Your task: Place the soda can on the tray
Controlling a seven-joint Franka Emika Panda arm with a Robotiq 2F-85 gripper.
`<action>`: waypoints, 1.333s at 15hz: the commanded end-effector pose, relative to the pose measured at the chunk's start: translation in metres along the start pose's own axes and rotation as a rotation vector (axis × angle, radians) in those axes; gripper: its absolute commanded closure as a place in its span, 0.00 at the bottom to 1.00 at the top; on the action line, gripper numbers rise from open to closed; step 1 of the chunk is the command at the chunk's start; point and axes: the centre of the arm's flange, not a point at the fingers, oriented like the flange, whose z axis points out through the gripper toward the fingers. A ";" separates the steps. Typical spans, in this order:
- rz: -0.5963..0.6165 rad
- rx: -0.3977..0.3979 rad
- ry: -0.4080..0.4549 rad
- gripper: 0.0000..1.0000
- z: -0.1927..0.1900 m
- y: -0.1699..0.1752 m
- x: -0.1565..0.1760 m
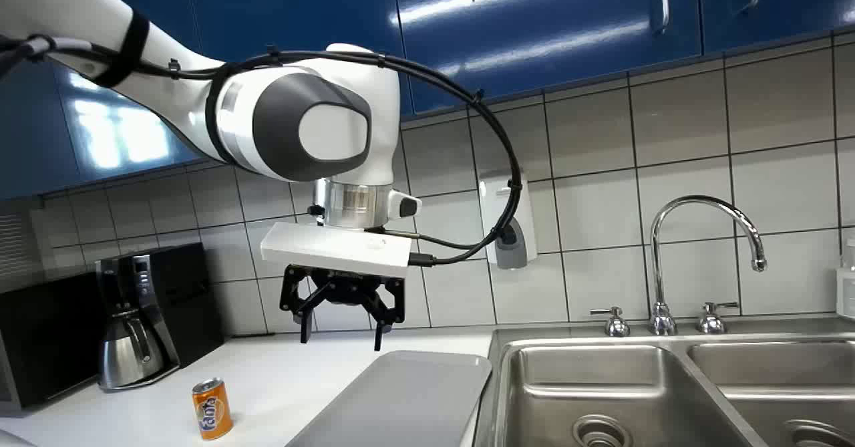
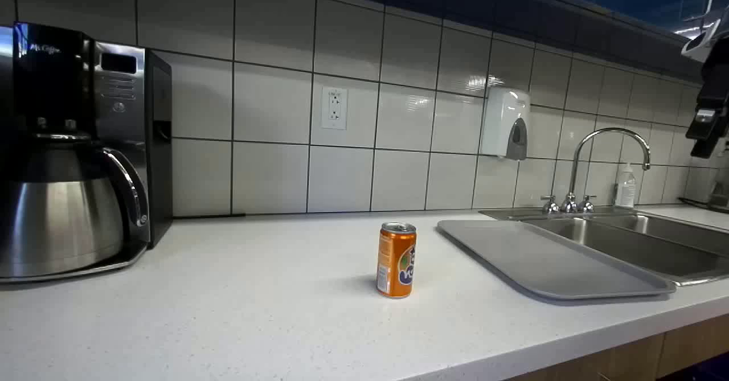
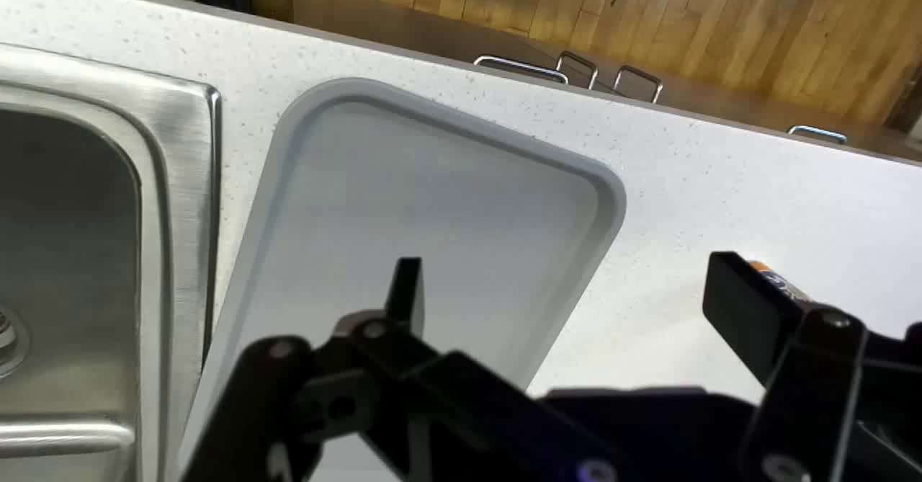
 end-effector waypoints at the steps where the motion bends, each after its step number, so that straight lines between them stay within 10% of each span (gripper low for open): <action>1: 0.000 0.000 -0.001 0.00 0.000 0.000 0.000; 20: -0.104 -0.038 -0.028 0.00 0.060 -0.071 0.048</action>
